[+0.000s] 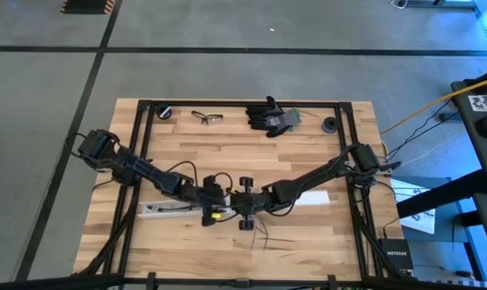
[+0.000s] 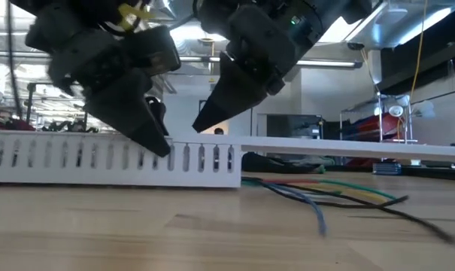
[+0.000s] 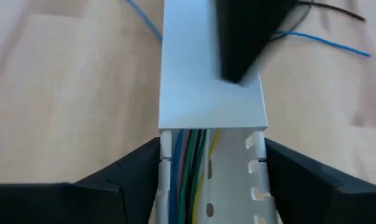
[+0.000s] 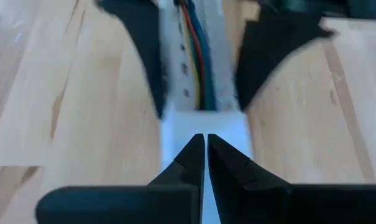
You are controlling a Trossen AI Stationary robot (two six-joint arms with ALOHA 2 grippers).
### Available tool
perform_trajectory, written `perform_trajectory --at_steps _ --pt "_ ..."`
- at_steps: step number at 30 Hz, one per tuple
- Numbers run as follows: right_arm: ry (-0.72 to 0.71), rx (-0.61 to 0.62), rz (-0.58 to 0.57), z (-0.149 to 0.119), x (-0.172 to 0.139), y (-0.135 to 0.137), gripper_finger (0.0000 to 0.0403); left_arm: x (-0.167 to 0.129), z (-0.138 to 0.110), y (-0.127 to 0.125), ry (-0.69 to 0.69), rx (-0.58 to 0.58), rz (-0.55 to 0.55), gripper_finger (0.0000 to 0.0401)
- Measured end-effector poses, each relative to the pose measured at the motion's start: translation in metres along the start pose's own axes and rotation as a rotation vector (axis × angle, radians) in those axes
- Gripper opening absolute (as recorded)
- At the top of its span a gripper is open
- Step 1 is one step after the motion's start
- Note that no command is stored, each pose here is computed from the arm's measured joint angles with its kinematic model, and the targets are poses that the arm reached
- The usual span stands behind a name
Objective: Ziptie cables
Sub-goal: Close the cable duct
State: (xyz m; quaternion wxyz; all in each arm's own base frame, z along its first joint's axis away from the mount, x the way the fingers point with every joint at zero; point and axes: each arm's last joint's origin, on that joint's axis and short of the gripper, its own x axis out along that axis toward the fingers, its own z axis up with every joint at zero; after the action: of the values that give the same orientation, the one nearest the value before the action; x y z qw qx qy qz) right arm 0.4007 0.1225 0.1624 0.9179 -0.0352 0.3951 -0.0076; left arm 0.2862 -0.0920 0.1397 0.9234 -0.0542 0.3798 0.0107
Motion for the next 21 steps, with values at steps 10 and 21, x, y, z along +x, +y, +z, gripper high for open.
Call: perform_trajectory --at_steps 10,21 --pt "0.014 -0.018 -0.052 -0.003 0.0 -0.002 0.0005 0.0 0.005 0.01 0.024 0.044 0.015 0.0295" --pt "0.02 -0.023 -0.053 -0.004 0.0 -0.002 0.0005 -0.026 0.005 -0.002 0.096 -0.005 0.045 0.0296"
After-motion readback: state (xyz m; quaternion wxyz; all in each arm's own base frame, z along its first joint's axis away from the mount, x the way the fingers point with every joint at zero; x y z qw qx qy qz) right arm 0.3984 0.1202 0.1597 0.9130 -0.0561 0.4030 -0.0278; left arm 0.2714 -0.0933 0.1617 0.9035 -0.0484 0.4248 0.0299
